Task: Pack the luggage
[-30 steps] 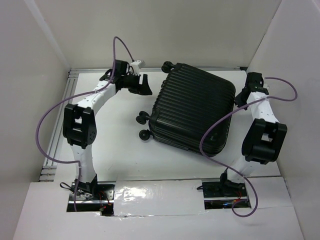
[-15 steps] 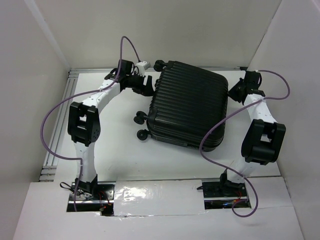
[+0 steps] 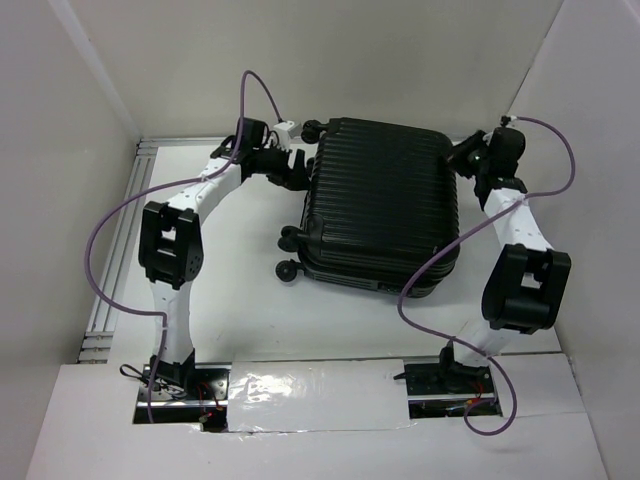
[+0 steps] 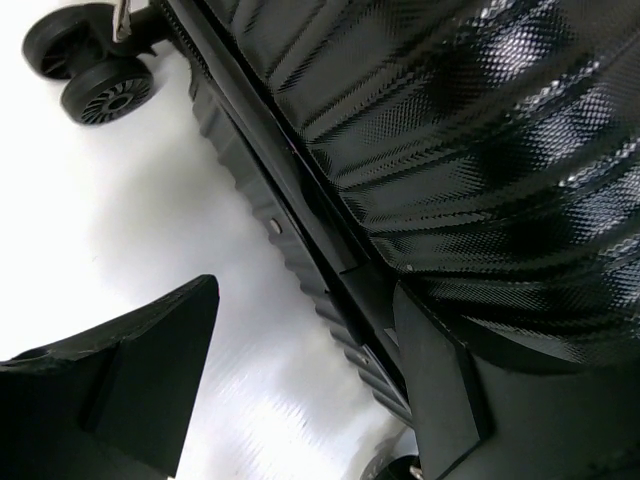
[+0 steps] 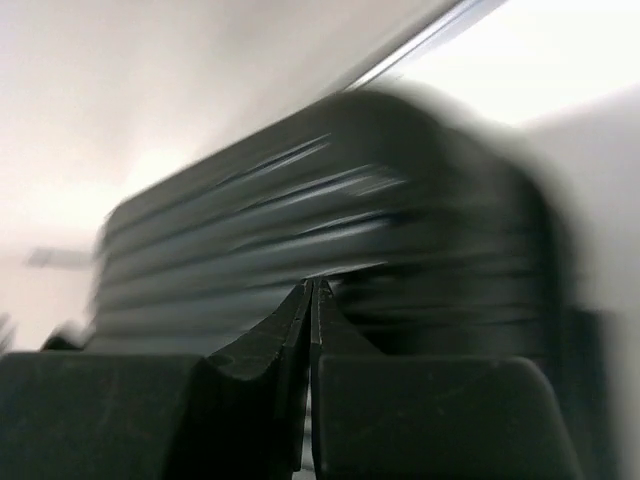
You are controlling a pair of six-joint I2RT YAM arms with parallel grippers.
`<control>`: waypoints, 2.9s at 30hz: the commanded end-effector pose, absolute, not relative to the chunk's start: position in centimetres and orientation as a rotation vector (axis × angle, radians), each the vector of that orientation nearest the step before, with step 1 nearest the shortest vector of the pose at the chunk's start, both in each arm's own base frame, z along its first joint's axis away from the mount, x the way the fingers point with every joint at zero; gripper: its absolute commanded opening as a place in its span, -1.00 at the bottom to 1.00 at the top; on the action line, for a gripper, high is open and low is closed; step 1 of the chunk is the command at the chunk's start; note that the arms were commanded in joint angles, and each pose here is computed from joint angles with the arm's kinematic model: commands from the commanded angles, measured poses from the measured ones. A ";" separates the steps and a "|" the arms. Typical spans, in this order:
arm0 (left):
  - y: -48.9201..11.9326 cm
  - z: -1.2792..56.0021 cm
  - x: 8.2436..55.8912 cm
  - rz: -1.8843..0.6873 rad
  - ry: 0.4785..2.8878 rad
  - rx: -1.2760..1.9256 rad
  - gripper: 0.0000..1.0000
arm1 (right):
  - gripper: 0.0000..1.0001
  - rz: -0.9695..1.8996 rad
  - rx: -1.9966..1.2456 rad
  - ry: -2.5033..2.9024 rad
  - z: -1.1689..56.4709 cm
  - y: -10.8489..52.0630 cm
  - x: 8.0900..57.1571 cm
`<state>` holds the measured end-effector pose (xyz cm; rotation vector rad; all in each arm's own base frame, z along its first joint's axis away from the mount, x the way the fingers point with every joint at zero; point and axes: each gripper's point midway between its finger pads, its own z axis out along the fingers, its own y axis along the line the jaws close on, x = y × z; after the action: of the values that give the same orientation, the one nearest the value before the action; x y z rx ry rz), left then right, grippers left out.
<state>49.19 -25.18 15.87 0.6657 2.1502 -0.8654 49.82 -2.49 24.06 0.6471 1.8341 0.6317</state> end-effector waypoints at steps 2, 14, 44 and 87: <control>-30.5 16.6 47.8 -1.044 2.072 0.767 0.67 | -0.86 0.801 0.477 1.795 29.1 3.3 47.3; -24.7 17.7 52.0 -0.934 2.122 0.481 0.69 | -0.73 0.216 0.889 1.797 29.9 -8.6 40.9; -27.5 9.6 48.2 -0.721 2.321 0.293 0.59 | -1.00 0.090 0.945 2.218 8.6 -6.3 47.2; -8.6 28.9 54.1 -0.536 1.984 -0.027 0.65 | -1.00 0.074 0.631 1.930 33.2 -3.9 39.7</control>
<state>49.93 -12.98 27.03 0.1417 2.0540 -0.5969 42.75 -4.72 39.07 0.5429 1.7878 0.0829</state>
